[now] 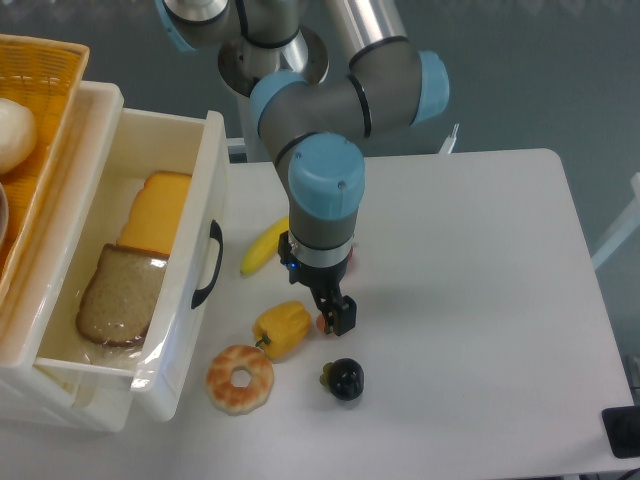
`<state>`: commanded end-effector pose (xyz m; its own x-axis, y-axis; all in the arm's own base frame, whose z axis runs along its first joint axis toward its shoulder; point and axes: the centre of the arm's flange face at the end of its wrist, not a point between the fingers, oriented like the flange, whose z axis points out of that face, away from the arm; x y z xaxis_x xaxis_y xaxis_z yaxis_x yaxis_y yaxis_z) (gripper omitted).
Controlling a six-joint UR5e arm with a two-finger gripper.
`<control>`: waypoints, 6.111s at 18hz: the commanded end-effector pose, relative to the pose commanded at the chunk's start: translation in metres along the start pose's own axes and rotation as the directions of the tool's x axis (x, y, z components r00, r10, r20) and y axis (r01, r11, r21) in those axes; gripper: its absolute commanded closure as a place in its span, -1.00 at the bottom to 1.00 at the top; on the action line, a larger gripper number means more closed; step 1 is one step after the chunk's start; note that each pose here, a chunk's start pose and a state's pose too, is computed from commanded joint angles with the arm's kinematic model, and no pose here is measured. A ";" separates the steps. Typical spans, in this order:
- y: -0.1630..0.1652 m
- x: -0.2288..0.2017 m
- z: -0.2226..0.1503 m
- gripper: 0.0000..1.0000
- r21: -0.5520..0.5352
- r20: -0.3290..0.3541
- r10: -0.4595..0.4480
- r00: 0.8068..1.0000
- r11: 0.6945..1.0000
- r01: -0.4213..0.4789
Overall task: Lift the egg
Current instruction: 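Move the open gripper from the red pepper over the small egg, then lower the open gripper around the small pinkish-tan egg, then close the gripper fingers on the egg, then lift the gripped egg up off the table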
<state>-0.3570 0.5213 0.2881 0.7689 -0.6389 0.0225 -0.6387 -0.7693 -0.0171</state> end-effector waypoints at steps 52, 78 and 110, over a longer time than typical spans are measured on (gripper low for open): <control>0.019 -0.008 0.099 -0.84 -0.031 -0.059 0.106 0.993 0.994 -0.108; 0.020 -0.028 0.038 0.12 -0.032 0.009 0.107 0.994 0.994 -0.107; 0.004 0.001 -0.059 0.11 0.065 0.006 0.294 0.956 0.954 -0.294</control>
<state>-0.3601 0.5174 0.3466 0.5473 -0.8369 0.0102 -0.8332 -0.5460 -0.0882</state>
